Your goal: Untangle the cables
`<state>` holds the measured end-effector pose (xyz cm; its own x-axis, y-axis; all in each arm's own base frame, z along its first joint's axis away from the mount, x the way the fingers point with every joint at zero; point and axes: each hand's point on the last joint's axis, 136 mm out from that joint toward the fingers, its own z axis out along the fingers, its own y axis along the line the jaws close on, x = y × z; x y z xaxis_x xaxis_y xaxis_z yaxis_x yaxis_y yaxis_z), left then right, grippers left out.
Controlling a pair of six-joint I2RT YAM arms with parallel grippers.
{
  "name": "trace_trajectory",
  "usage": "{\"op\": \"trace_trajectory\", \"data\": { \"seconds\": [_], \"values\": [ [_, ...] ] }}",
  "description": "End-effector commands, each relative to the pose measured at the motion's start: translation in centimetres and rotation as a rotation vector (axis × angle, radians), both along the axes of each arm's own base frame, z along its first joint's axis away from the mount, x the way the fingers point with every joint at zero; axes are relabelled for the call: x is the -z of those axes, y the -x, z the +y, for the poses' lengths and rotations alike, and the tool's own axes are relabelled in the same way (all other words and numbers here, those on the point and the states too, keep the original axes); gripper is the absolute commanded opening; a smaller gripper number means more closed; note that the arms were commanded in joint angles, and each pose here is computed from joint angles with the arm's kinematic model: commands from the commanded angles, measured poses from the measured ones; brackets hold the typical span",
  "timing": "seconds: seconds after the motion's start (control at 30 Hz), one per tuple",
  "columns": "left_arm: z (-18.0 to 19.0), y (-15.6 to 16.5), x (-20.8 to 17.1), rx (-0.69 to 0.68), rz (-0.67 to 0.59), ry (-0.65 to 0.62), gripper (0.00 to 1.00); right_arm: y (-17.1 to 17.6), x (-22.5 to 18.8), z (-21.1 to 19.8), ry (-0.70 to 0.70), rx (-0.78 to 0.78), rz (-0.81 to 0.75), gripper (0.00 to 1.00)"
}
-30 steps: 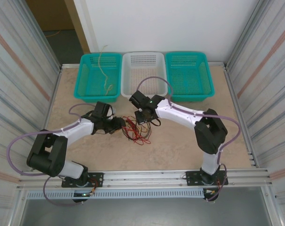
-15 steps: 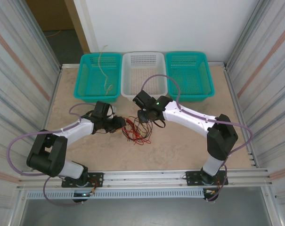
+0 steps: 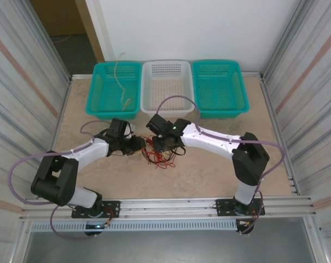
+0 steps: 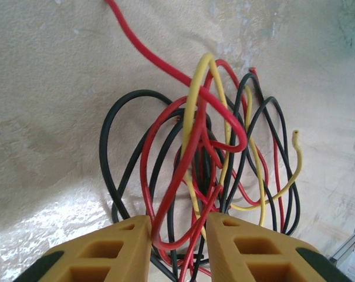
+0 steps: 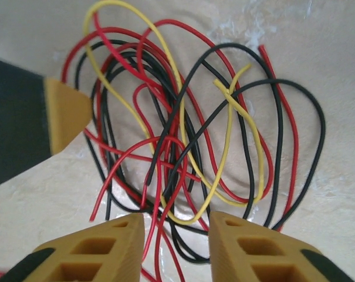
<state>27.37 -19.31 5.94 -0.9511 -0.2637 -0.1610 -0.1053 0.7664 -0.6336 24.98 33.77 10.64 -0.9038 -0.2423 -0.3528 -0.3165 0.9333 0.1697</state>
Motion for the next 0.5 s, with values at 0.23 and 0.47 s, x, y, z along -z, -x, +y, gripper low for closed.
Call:
{"op": "trace_trajectory", "data": {
  "seconds": [0.23, 0.47],
  "values": [
    [0.0, 0.0, 0.8, 0.001, 0.013, 0.021, 0.16, -2.2, 2.9, 3.2, -0.077, 0.112, 0.081, 0.23],
    [0.0, 0.4, 0.8, 0.006, 0.010, 0.028, 0.12, -2.7, 5.0, 3.6, -0.073, 0.139, 0.124, 0.23]
  ]
}}
